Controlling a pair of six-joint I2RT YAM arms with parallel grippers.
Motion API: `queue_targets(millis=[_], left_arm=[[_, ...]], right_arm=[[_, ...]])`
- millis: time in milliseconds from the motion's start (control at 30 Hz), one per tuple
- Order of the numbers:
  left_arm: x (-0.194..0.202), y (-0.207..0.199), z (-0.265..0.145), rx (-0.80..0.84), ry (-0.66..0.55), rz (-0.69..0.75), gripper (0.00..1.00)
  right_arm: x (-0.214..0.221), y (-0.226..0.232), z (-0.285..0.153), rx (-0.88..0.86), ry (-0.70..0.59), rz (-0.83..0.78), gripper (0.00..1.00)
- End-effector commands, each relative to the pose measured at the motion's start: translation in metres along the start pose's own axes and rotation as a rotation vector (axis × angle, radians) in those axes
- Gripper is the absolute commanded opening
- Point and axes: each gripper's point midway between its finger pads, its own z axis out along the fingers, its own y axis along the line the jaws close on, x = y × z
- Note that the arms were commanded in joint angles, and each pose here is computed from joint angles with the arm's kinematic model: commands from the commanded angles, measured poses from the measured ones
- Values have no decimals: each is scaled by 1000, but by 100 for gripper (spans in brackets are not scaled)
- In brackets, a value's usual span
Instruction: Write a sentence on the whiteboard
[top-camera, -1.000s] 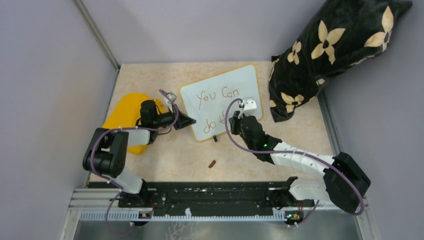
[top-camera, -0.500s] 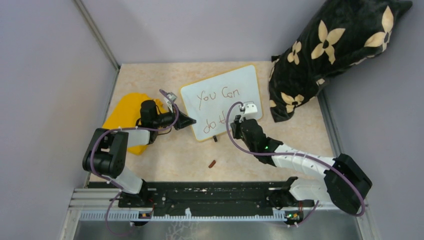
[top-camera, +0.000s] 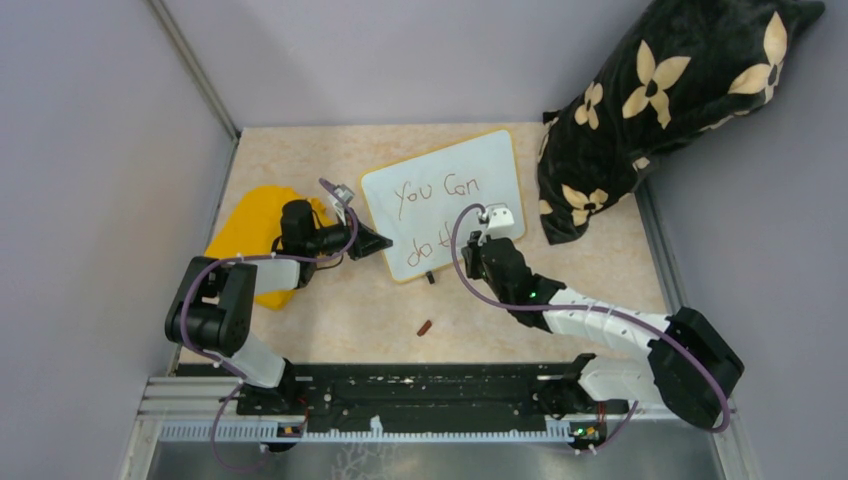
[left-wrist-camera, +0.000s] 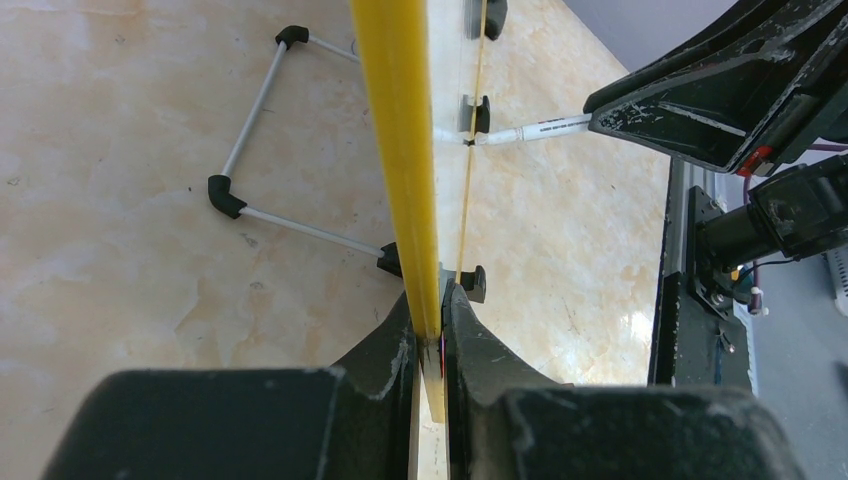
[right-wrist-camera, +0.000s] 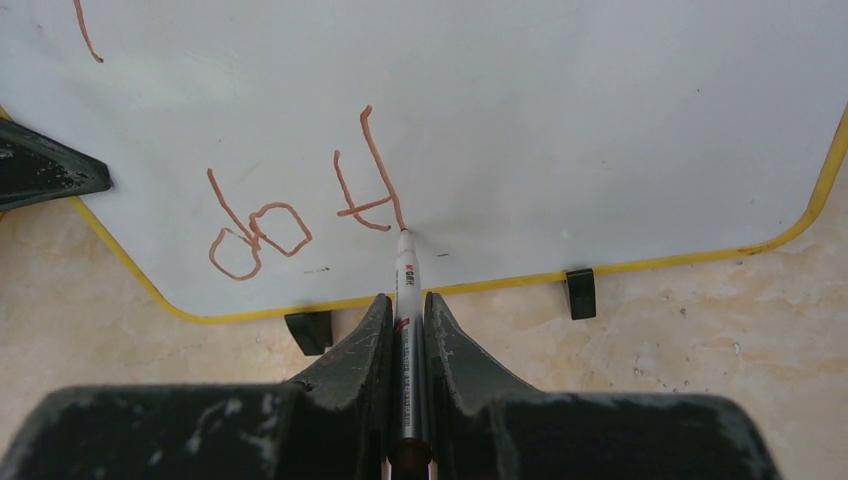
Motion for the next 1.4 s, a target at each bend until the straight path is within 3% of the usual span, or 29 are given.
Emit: queue_targets(millis=[0,700,1367], left_arm=[[30,10,3,-56,80,-4,0],[31,11,3,-60,85,0,0],[33,10,4,-59,89,-2,0]], right_arm=[[-45,12,4,-9,-100,29,0],[-68,3,8,49,-146,17,0],[-49,-10,2,73,-108,13,0]])
